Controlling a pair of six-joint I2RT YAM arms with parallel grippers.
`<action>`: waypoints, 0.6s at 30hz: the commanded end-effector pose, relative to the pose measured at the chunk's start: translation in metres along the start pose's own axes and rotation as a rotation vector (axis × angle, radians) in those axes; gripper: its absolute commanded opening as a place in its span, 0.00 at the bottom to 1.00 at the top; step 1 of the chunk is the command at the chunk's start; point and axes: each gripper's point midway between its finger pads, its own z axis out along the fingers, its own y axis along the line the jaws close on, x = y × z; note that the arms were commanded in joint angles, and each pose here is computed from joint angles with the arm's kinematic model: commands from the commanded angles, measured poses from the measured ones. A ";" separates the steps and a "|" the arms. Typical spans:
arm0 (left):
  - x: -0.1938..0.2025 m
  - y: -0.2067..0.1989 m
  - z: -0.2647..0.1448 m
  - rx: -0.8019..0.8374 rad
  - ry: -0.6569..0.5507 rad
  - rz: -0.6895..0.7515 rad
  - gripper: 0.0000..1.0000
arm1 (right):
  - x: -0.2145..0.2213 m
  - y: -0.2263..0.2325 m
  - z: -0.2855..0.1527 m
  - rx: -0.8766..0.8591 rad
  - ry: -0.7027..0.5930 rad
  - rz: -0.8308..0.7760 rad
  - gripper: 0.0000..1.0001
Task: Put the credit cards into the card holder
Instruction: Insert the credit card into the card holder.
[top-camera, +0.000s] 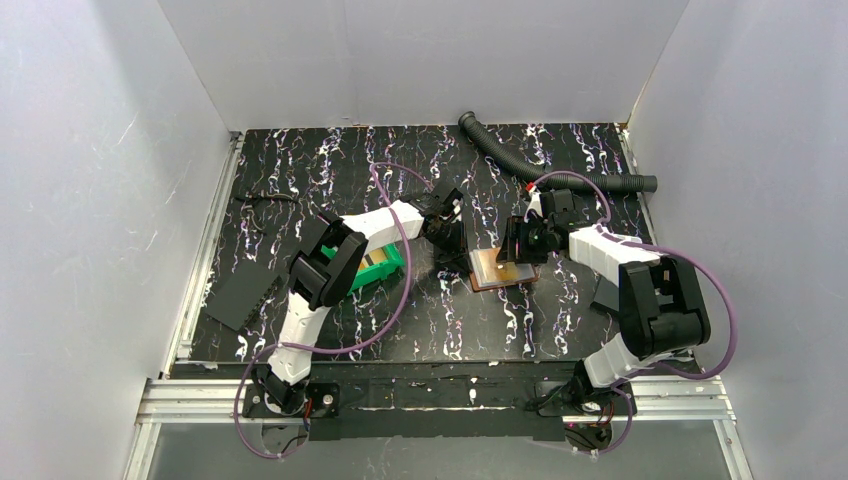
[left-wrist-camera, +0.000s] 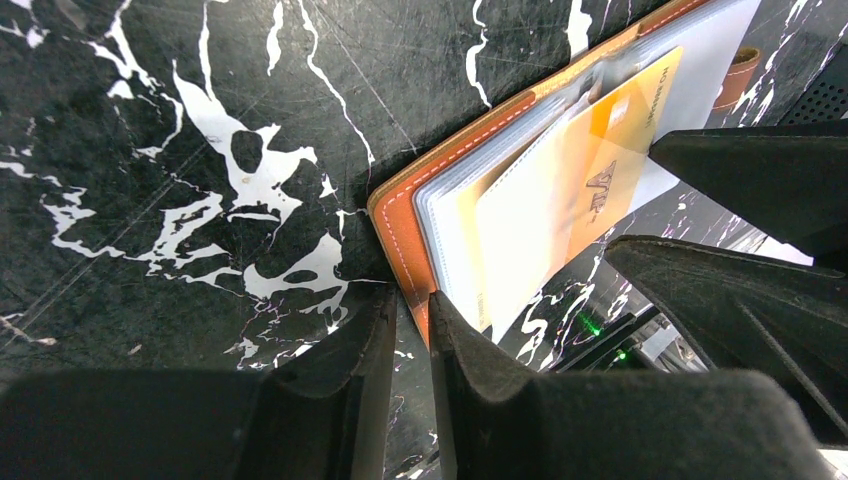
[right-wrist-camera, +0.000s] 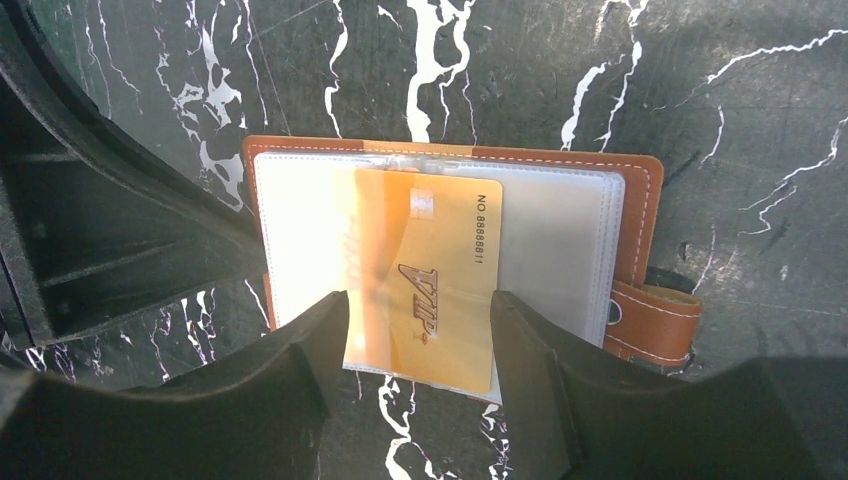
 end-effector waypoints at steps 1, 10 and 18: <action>0.009 0.016 0.005 -0.064 0.030 0.002 0.18 | 0.007 -0.009 0.002 0.025 0.029 0.001 0.64; 0.011 0.018 0.011 -0.064 0.047 -0.004 0.17 | 0.019 0.010 0.014 -0.145 0.053 0.085 0.62; 0.011 0.019 0.014 -0.068 0.053 -0.007 0.17 | 0.025 0.031 0.019 -0.307 0.067 0.161 0.61</action>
